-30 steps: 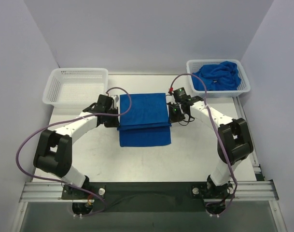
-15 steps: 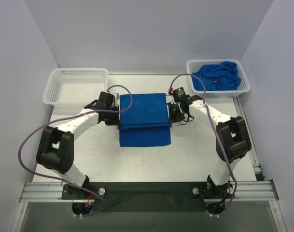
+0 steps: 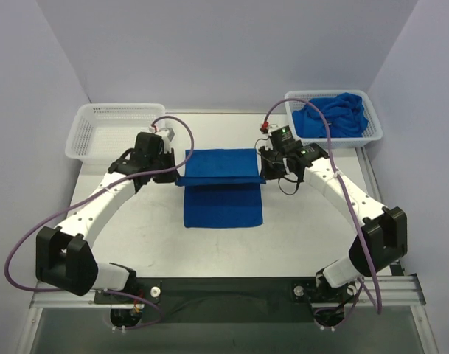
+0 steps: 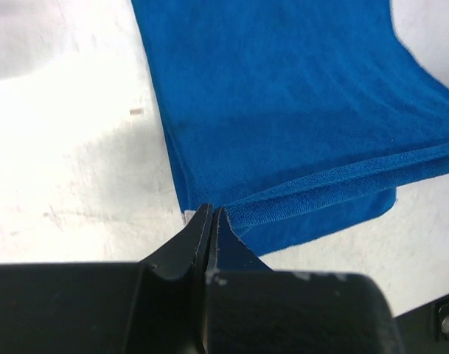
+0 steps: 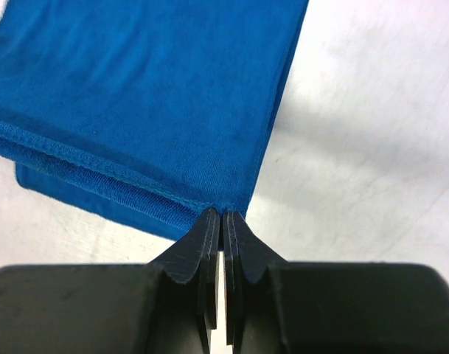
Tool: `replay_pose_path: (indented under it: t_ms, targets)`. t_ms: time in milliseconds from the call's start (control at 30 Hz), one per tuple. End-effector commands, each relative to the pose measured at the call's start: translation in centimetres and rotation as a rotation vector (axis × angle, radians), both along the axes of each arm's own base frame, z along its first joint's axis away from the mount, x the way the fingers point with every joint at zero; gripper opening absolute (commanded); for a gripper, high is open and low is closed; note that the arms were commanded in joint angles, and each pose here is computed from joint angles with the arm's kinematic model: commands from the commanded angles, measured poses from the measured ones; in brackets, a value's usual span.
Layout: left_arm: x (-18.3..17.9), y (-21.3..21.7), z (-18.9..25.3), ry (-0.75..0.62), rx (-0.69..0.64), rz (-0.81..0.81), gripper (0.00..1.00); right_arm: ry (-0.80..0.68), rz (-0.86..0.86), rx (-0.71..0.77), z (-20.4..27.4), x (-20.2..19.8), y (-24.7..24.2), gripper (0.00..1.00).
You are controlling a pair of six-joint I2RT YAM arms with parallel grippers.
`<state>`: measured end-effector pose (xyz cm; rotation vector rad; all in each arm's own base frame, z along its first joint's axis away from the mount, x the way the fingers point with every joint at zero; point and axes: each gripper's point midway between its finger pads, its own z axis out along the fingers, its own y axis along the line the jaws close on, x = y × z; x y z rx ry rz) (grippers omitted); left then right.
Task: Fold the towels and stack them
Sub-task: Fold the towel
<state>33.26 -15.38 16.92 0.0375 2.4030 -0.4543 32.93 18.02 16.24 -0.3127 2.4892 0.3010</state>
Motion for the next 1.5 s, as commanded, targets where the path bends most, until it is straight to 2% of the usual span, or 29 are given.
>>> replay_pose_path:
  t_ms: [0,267,500,700,833,1100,1333,1467]
  targets:
    - [-2.3,2.1,-4.0,0.124,0.08,0.034,0.0,0.145,-0.059,-0.133,-3.9,-3.3,-3.0,0.0]
    - [-3.4,2.6,-10.6,0.235,0.123,0.047,0.0,0.238,-0.061,-0.18,-10.1,-4.7,-3.2,0.0]
    - [-4.4,0.8,-13.5,0.3,0.125,0.009,0.0,0.29,-0.062,-0.207,-13.4,-5.0,-3.3,0.0]
    - [-5.4,0.8,-14.9,0.337,0.136,0.017,0.0,0.303,-0.066,-0.217,-14.2,-5.4,-3.7,0.0]
    - [-5.4,0.7,-14.3,0.323,0.127,0.015,0.0,0.276,-0.069,-0.215,-13.4,-5.2,-3.8,0.0]
    - [-4.3,0.9,-10.2,0.231,0.124,0.015,0.0,0.153,-0.076,-0.232,-8.7,-3.7,-4.6,0.0]
    - [-3.7,1.1,-5.8,0.147,0.114,0.0,0.0,0.07,-0.081,-0.243,-4.4,-3.9,-5.6,0.0]
    - [-4.5,0.3,-4.1,0.134,0.06,-0.027,0.0,0.061,-0.074,-0.225,-3.2,-4.7,-5.8,0.0]
